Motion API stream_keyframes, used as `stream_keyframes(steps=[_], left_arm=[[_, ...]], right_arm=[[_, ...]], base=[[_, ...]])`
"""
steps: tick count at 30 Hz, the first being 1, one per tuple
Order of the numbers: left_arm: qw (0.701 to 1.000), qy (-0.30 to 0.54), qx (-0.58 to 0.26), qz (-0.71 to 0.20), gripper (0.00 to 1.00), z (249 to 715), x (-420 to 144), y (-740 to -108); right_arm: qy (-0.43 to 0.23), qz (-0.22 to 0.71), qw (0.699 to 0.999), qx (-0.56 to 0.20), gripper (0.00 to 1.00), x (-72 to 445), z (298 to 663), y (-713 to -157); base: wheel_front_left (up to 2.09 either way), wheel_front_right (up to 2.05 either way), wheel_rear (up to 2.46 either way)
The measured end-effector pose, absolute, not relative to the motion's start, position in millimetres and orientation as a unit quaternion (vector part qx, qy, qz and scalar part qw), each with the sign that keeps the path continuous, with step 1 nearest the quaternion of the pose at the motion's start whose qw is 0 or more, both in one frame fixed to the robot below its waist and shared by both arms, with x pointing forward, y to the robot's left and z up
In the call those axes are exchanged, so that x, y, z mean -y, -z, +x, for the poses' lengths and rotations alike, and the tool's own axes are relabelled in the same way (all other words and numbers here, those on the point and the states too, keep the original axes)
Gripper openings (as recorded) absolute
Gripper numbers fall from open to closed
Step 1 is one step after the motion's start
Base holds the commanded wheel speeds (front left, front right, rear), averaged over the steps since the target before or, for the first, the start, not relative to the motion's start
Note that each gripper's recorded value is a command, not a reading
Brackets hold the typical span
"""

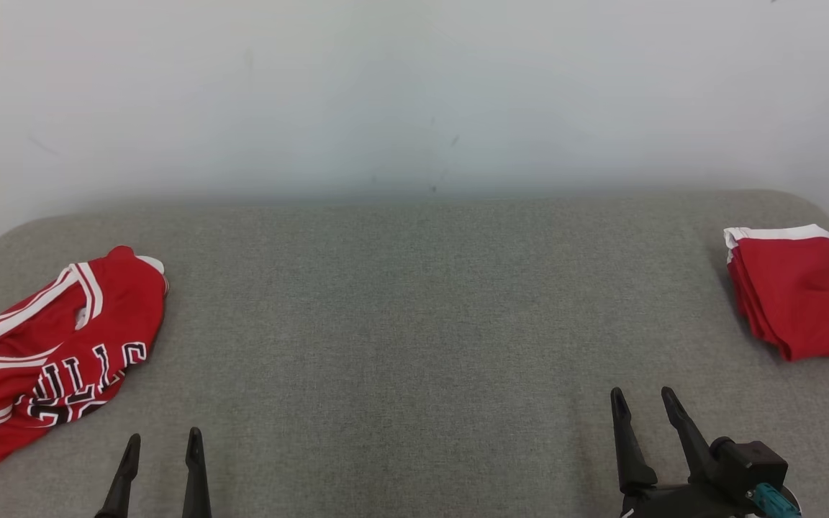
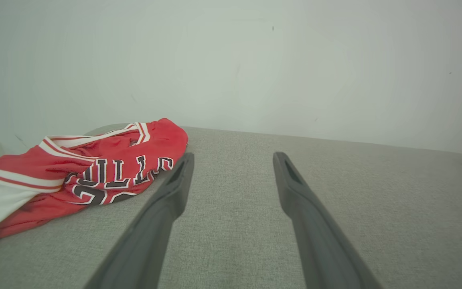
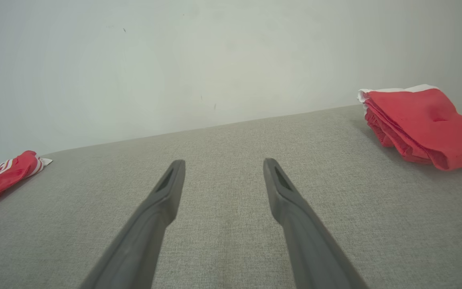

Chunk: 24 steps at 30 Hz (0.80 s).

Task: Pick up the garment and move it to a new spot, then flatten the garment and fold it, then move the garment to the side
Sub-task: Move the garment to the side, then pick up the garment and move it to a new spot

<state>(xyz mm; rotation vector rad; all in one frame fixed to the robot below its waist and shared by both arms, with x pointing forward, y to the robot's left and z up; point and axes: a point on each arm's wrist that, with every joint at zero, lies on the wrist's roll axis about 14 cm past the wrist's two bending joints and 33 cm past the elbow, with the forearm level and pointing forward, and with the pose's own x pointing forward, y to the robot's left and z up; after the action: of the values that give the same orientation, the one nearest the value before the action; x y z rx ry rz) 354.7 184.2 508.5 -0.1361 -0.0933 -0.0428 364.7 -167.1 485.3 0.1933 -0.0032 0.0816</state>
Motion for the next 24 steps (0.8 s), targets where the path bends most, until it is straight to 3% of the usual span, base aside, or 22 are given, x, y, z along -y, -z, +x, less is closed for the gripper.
stream_keyframes(steps=[24], left_arm=[[0.997, 0.012, 0.038, -0.067, 1.00, 352, -191, -502]], right_arm=[[-0.045, 0.101, 0.994, -0.016, 1.00, 162, 372, -474]], base=[[0.00, 0.00, 0.00]])
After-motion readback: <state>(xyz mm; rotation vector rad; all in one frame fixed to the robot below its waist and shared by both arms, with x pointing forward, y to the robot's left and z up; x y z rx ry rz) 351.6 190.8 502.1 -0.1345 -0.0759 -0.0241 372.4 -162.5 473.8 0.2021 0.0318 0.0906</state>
